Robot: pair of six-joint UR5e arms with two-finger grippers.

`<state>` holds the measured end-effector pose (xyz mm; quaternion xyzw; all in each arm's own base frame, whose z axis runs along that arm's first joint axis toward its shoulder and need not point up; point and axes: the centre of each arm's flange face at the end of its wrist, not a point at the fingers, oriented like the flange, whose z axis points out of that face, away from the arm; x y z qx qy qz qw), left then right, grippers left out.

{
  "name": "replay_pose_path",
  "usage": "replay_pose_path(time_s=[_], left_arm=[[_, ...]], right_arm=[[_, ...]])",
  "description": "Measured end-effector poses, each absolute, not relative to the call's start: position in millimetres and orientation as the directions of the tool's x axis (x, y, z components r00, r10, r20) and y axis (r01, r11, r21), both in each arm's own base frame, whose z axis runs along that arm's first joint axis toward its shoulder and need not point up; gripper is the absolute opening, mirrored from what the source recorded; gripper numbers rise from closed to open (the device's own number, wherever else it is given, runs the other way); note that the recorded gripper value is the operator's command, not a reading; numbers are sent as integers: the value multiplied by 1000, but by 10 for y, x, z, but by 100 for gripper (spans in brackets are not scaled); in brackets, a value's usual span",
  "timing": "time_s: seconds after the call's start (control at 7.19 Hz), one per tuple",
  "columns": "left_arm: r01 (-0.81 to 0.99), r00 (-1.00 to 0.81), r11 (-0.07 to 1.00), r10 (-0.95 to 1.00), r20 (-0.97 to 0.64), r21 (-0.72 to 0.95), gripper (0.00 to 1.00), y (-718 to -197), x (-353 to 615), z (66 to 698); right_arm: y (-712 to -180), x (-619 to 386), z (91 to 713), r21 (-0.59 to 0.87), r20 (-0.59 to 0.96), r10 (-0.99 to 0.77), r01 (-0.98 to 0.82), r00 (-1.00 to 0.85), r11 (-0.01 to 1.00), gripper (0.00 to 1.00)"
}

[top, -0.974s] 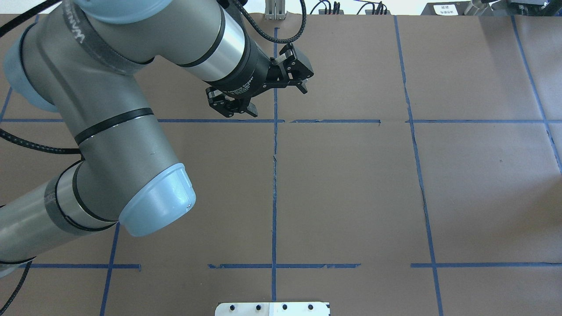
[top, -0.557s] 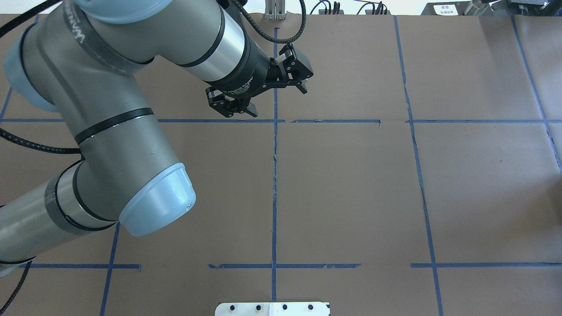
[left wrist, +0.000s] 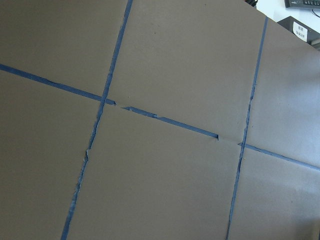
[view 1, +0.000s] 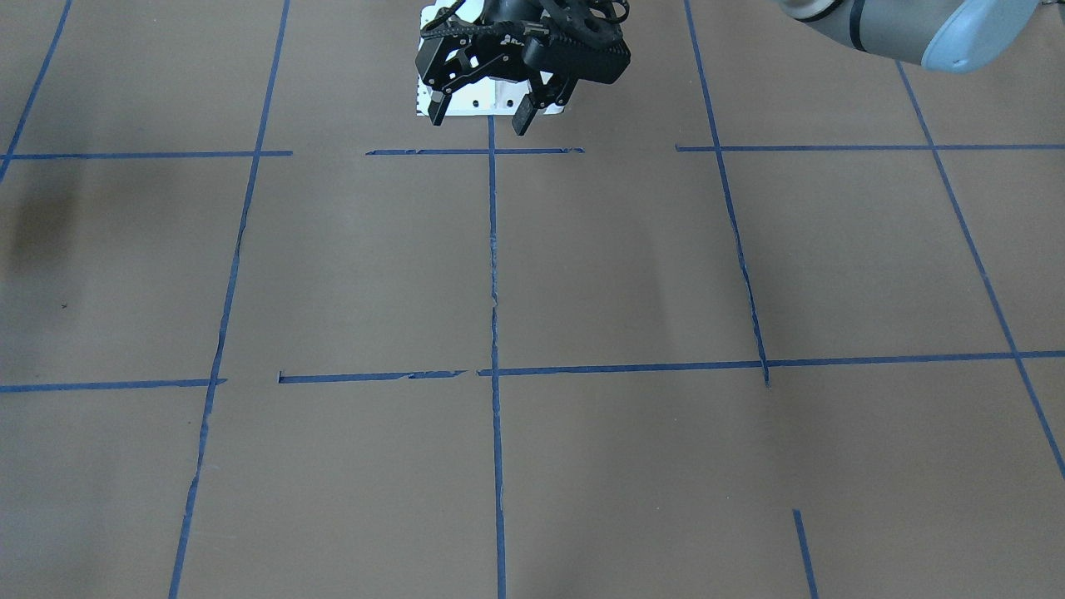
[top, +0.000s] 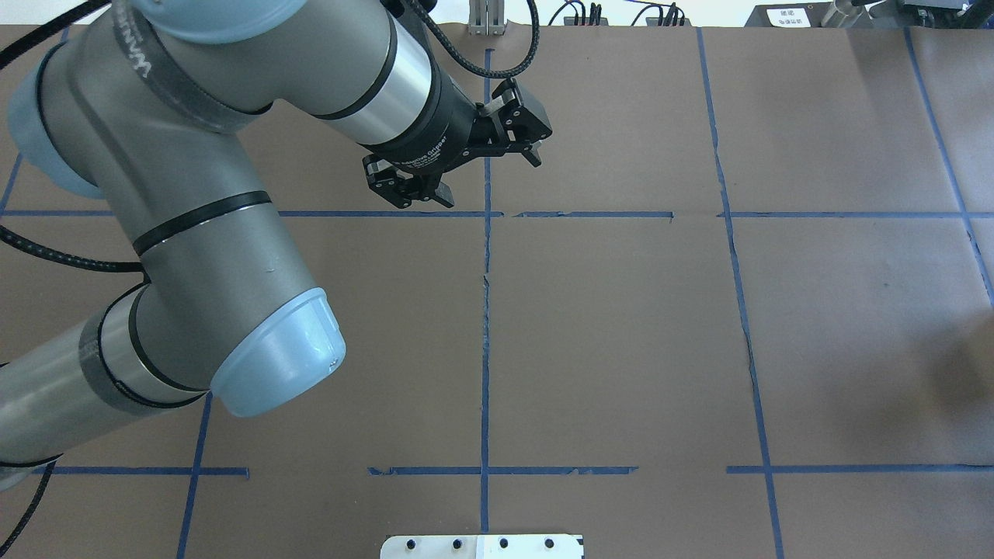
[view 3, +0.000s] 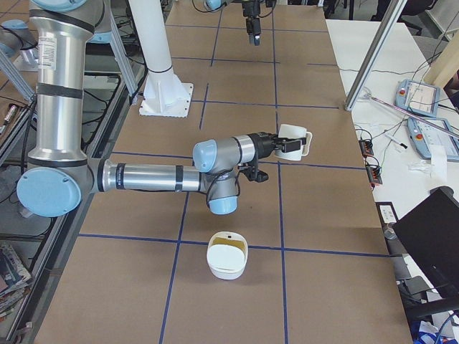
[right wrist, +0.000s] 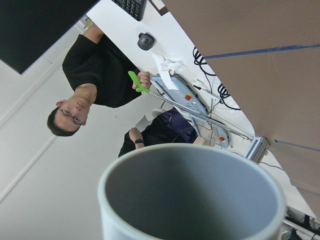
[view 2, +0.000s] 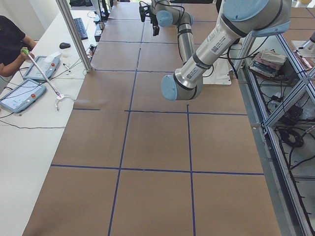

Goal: Left arm hands cup to right arm to dump lemon

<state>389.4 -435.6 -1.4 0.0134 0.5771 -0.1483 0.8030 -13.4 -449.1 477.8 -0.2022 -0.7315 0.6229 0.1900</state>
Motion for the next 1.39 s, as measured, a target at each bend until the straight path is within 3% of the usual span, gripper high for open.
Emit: replay_pose_path(time_s=[0.28, 0.7, 1.11, 1.39], left_arm=[[259, 292, 954, -225, -929, -150, 100, -4372, 3900, -3], [272, 297, 951, -228, -927, -147, 100, -4399, 3919, 10], [290, 309, 945, -238, -921, -147, 100, -4473, 3975, 43], [310, 321, 938, -257, -912, -155, 100, -4621, 4019, 43]], right_arm=[[-4599, -612, 4534, -919, 362, 521, -203, -773, 338, 18], [-4602, -1217, 3882, -575, 818, 393, -591, -420, 566, 16], [-4419, -2012, 3036, -103, 979, 200, -769, 33, 631, 21], [-4033, -2898, 2748, 252, 940, 51, -787, 337, 563, 21]])
